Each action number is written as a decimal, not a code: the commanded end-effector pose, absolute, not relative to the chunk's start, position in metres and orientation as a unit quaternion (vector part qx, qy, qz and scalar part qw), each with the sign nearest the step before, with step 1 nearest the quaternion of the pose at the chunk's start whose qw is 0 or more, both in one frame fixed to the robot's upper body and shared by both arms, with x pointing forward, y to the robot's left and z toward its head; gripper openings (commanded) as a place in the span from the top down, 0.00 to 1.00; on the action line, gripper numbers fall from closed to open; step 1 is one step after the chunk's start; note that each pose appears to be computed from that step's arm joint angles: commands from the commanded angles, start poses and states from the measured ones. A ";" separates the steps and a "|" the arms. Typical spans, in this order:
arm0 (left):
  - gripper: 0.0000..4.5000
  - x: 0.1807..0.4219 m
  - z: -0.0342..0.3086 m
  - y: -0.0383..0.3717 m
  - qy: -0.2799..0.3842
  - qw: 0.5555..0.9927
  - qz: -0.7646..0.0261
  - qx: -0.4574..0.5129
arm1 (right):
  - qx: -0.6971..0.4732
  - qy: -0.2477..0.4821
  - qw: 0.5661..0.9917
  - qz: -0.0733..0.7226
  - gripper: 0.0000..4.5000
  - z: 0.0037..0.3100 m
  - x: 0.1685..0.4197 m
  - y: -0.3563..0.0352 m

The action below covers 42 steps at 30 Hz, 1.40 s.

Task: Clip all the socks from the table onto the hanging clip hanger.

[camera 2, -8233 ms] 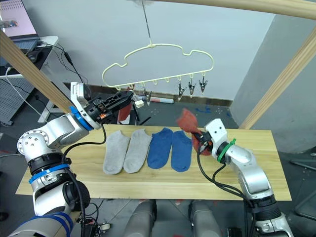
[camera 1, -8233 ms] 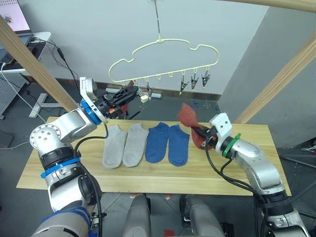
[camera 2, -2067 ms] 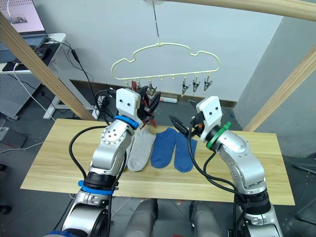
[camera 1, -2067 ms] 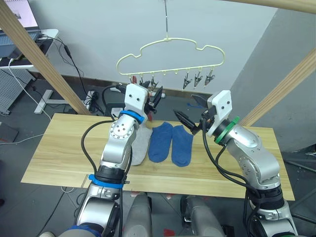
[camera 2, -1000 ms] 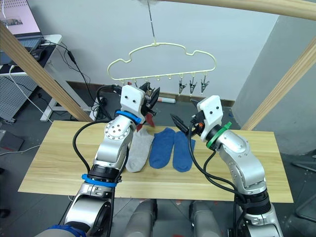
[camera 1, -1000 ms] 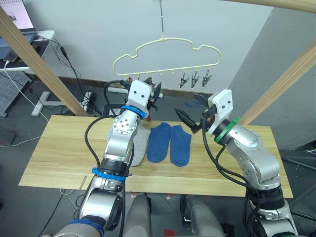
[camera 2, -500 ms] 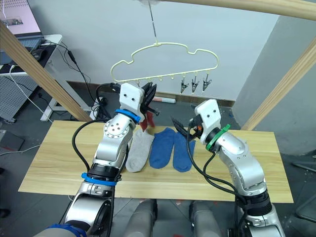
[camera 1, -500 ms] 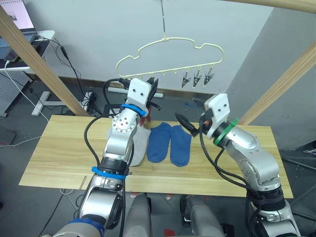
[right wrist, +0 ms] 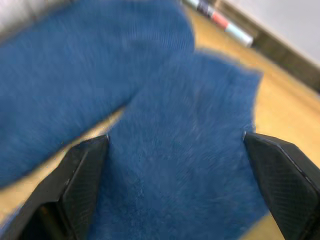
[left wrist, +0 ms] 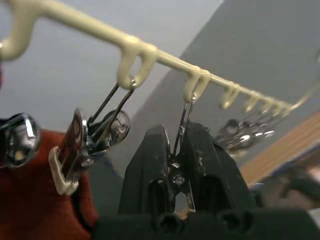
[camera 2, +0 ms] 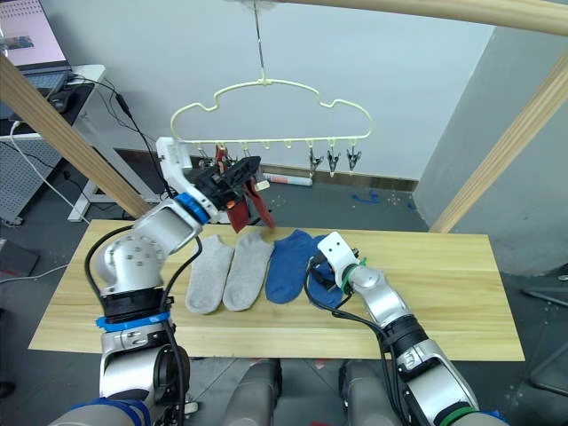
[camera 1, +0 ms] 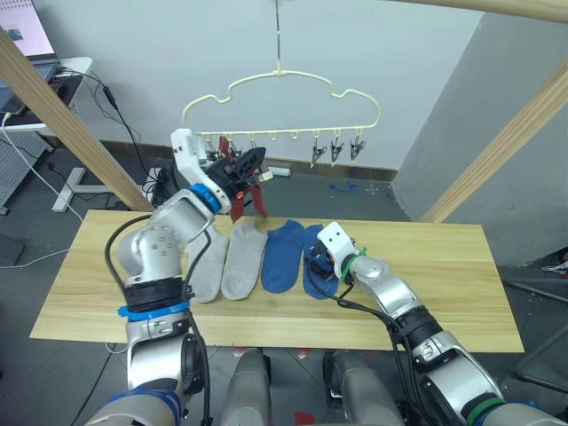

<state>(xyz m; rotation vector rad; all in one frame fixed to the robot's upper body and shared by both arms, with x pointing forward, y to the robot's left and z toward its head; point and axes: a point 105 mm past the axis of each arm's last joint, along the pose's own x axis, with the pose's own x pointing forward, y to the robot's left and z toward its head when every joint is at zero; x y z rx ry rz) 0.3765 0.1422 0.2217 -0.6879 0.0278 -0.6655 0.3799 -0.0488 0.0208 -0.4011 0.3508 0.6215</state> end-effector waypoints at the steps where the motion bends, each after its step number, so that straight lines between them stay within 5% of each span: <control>1: 0.96 0.362 0.232 0.141 0.024 0.866 -0.347 -0.358 | -0.213 0.234 0.908 0.276 0.00 -0.019 0.369 -0.073; 5: 0.96 0.350 0.229 0.137 0.052 0.853 -0.366 -0.368 | -0.176 0.258 0.904 0.292 0.14 -0.032 0.353 -0.078; 12: 0.96 0.350 0.226 0.143 0.062 0.853 -0.354 -0.379 | -0.172 0.236 0.907 0.303 0.69 -0.023 0.341 -0.088; 16: 0.96 0.346 0.219 0.144 0.084 0.840 -0.361 -0.396 | -0.176 0.173 0.919 0.306 0.96 0.012 0.341 -0.098; 24: 0.96 0.350 0.218 0.150 0.095 0.815 -0.335 -0.463 | -0.183 0.009 0.934 0.307 0.96 0.103 0.327 -0.092; 42: 0.96 0.355 0.216 0.145 0.100 0.791 -0.302 -0.522 | -0.188 -0.146 0.907 0.348 0.96 0.184 0.295 -0.034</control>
